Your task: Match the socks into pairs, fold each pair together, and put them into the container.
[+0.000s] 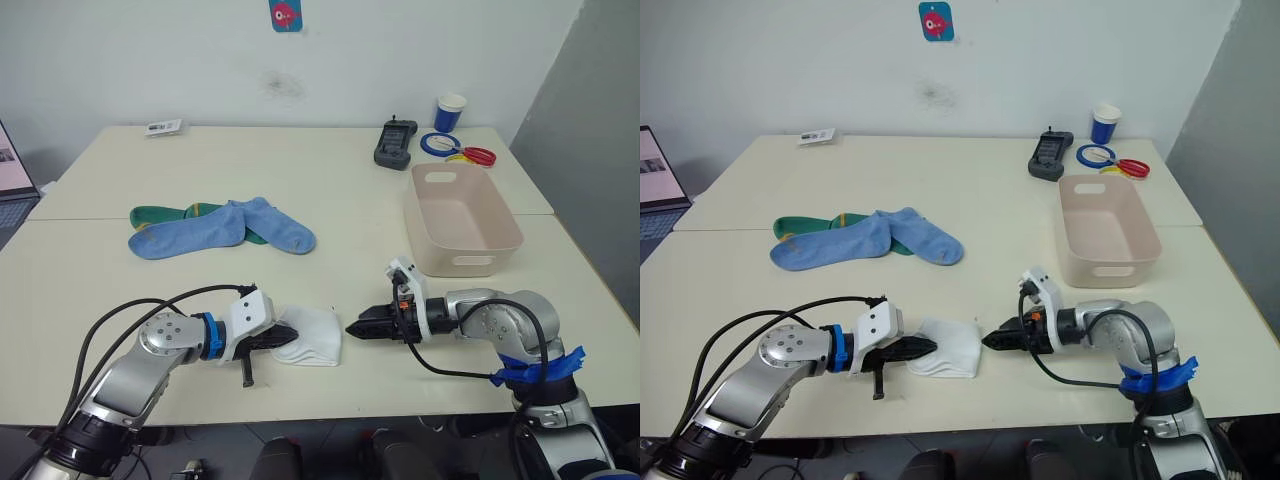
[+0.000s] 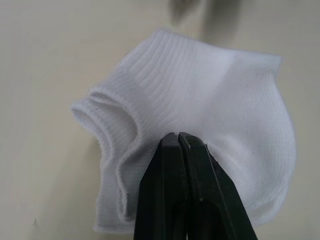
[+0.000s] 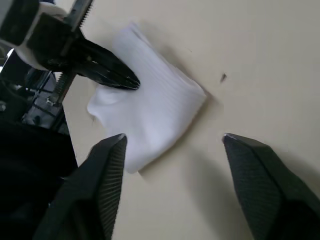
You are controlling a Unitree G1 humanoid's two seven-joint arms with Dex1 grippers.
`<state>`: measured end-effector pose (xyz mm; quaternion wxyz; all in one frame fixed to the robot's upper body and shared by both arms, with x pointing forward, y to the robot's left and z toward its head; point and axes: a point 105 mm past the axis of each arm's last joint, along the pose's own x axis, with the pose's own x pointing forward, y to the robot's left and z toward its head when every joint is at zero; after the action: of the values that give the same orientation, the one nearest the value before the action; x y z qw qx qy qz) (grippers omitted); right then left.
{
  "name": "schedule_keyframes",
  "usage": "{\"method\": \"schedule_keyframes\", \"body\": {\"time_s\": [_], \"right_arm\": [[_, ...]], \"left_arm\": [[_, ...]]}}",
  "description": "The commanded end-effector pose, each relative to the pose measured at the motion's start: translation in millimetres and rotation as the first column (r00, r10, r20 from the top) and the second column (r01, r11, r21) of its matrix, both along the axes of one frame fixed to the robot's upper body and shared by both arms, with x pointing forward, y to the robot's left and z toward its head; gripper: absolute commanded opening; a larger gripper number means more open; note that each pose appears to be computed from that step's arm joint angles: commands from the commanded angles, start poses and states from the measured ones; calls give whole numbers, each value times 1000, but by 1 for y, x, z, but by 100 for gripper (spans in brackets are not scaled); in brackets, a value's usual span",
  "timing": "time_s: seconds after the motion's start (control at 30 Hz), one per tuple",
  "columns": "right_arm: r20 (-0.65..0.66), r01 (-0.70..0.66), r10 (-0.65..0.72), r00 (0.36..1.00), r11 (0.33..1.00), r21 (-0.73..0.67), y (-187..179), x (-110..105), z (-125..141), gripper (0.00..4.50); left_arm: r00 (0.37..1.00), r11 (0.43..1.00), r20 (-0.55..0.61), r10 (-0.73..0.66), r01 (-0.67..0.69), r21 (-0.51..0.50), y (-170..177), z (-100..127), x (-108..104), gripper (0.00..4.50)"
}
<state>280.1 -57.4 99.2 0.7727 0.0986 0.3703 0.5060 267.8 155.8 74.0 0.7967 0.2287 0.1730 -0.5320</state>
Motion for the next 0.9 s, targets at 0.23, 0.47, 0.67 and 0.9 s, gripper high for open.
{"method": "schedule_keyframes", "body": {"time_s": [0.23, 0.47, 0.67, 0.9], "right_arm": [[-162, 1, 13, 987, 996, 86, 31, -9, 0, 448], [-281, 25, 32, 959, 980, 197, 56, -7, 1, 448], [-342, 68, 11, 940, 973, 219, 66, -2, -3, 448], [-299, 104, -64, 952, 987, 120, 62, 3, -23, 280]], "left_arm": [[996, 998, -73, 42, -39, 50, 9, -20, -9, 0], [996, 998, -72, 47, -44, 53, 9, -20, -10, 0], [996, 997, -69, 59, -56, 51, 9, -19, -10, 0], [995, 997, -73, 69, -66, 41, 11, -18, -12, 0]]}}
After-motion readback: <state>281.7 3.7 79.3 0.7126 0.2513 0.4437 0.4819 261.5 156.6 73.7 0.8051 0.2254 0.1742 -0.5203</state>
